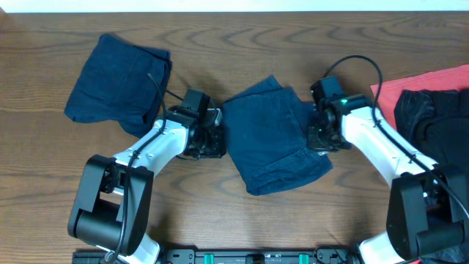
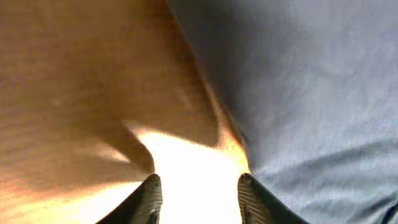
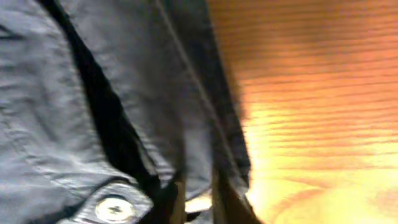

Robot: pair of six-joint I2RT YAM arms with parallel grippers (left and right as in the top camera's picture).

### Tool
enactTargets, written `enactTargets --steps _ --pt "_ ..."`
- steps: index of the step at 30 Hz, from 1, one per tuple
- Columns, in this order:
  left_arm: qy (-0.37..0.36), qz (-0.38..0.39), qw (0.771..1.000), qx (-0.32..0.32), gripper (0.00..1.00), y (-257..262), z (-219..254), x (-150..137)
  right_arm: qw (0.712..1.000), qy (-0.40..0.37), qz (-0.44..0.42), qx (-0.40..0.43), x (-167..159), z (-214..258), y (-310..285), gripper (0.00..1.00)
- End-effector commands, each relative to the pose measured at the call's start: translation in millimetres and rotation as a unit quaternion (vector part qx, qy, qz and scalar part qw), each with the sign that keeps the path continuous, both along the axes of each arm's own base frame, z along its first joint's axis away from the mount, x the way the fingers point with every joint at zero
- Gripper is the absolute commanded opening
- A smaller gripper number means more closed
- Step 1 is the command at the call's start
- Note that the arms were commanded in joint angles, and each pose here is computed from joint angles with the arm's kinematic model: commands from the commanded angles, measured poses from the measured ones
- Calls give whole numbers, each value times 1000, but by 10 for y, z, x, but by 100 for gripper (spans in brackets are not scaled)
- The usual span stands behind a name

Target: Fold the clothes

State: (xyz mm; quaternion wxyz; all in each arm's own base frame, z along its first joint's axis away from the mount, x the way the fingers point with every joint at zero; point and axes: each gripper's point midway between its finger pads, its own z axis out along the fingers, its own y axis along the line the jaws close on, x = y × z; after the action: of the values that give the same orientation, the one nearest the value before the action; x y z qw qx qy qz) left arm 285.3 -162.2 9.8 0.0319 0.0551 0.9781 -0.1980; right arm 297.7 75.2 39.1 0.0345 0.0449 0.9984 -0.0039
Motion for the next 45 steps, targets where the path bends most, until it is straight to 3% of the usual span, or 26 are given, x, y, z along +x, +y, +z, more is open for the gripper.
enactTargets --steps 1,5,7,8,11,15,21,28,32,36,40,45 --pt "-14 -7 999 -28 47 -82 205 4 994 4 54 91 -63 122 223 21" --pt "-74 -13 995 -61 56 -185 567 165 960 4 143 241 -233 417 703 26" --pt "-117 -15 990 -75 56 -233 731 290 956 12 146 254 -289 445 760 18" --pt "-135 -16 987 -81 55 -256 787 352 957 15 147 252 -306 432 769 14" --pt "-172 -17 981 -93 38 -313 845 519 966 28 117 230 -323 306 739 1" --pt "-188 -24 977 -100 19 -421 695 683 978 46 50 196 -362 25 660 1" --pt "-168 -37 981 -90 19 -568 194 750 985 69 -2 157 -520 -413 497 1" --pt "-171 19 984 -42 19 -135 36 983 987 126 -38 94 -917 -644 221 1" --pt "-203 49 975 -72 27 72 398 1223 986 128 -24 105 -936 -595 253 1" --pt "-231 57 965 -113 38 161 912 1300 980 92 51 171 -789 -371 476 1" --pt "-229 52 964 -125 56 161 1287 1073 965 -3 139 224 -464 119 703 1" --pt "-164 17 977 -134 57 -64 1367 550 952 -137 147 230 63 663 785 1"
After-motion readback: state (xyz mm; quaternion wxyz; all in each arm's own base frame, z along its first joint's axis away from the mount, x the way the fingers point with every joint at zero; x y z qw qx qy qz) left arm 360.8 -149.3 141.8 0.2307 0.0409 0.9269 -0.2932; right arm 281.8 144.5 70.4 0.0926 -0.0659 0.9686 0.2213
